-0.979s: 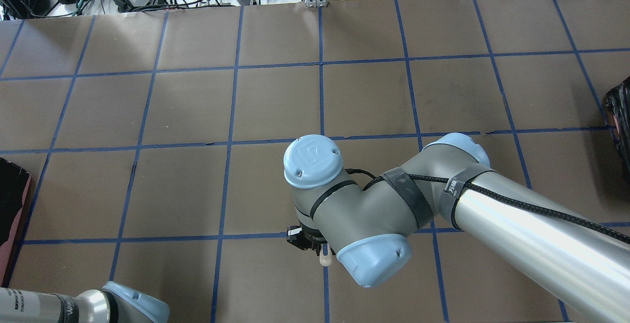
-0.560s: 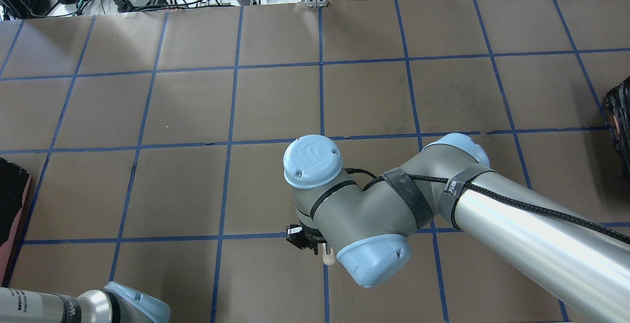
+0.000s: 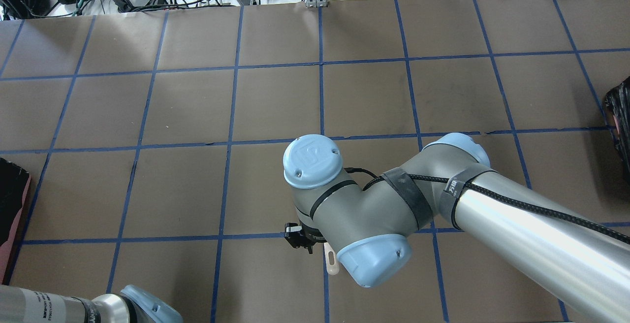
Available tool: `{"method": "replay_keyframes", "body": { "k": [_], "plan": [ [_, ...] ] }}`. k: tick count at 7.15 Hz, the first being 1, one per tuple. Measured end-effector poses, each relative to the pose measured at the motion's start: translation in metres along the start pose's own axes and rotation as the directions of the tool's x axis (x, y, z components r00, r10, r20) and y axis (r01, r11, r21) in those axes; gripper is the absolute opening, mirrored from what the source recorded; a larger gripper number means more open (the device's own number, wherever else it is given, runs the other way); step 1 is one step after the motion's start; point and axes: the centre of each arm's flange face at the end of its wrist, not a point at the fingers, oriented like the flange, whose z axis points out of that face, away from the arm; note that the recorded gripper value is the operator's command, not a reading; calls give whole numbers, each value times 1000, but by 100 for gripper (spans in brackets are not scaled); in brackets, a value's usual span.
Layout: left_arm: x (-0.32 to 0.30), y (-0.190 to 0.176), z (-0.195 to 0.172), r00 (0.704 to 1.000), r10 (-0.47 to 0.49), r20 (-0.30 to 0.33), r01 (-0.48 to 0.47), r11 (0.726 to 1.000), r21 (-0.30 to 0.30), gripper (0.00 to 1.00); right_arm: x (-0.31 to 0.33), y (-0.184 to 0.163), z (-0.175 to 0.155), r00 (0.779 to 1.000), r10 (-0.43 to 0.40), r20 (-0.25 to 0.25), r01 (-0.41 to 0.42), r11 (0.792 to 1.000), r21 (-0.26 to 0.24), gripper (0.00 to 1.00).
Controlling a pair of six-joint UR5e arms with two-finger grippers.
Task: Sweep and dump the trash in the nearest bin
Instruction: 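Raise dustpan over bin with left gripper while right lowers brush to table, then open right gripper to release brush on table and raise right arm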
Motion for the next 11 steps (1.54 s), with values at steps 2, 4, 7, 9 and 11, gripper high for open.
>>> {"method": "replay_keyframes", "body": {
  "k": [2, 4, 7, 9, 11],
  "plan": [
    [-2, -1, -3, 1000, 9, 6, -9, 1000, -21, 0, 0, 0, 0, 1000, -1, 0, 1, 1000, 1, 67],
    [-4, -4, -15, 999, 37, 7, -36, 998, -57, 0, -1, 0, -1, 1000, -2, 1, 2, 1000, 3, 68],
    [-21, -32, -63, 994, 104, -33, -109, 967, -229, 0, -7, -14, -42, 1000, 1, 26, -3, 997, 83, 79],
    [-22, -38, -67, 990, 132, -49, -140, 958, -250, 0, -8, -39, -120, 999, 8, 46, -17, 981, 192, 84],
    [-21, -41, -69, 986, 154, -55, -163, 954, -250, 0, 26, -78, -207, 999, -1, 52, -11, 976, 218, 87]
  ]
}}
